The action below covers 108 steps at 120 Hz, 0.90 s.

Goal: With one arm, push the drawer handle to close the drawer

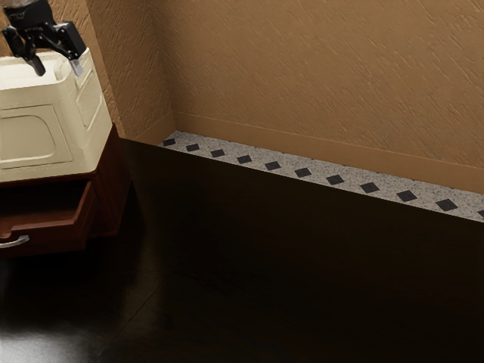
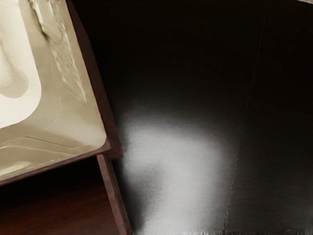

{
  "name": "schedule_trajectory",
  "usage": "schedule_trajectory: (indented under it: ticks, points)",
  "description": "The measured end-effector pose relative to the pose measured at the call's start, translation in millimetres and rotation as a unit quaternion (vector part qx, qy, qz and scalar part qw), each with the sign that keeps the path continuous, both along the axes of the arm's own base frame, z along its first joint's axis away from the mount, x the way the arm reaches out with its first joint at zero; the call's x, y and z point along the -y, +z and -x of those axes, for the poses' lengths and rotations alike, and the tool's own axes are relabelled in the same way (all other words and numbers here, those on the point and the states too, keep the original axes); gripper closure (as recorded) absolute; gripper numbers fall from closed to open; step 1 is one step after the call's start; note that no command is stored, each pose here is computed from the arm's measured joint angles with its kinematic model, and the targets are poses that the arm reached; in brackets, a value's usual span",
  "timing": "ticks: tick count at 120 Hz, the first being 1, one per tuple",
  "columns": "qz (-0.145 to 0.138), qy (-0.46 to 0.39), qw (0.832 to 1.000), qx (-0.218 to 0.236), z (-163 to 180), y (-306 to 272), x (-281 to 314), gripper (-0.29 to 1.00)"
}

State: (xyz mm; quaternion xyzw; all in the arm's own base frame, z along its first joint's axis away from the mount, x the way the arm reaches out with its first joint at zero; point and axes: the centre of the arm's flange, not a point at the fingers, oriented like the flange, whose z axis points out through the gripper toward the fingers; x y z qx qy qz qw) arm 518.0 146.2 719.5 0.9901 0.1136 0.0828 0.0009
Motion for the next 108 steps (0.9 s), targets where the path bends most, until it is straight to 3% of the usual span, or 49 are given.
schedule_trajectory:
  ticks: [24,35,49,64,69,76,84,91,98,108]
  points:
    - [-0.005,-0.053,0.999,0.014,-10,14,54,0.02]
    - [-0.03,-0.064,0.988,0.134,64,143,70,0.02]
    - [-0.036,-0.052,0.988,0.143,89,163,61,0.02]
    - [-0.03,-0.056,0.996,0.067,45,105,66,0.02]
    - [-0.014,-0.061,0.998,0.026,51,73,64,0.02]
    - [0.017,-0.052,0.998,-0.006,118,26,47,0.02]
    - [0.032,-0.045,0.998,-0.033,212,-55,61,0.02]
    - [0.042,-0.042,0.997,-0.057,265,-126,77,0.02]
    - [0.049,-0.032,0.995,-0.077,296,-174,86,0.02]
    - [0.053,-0.023,0.994,-0.096,312,-225,95,0.02]
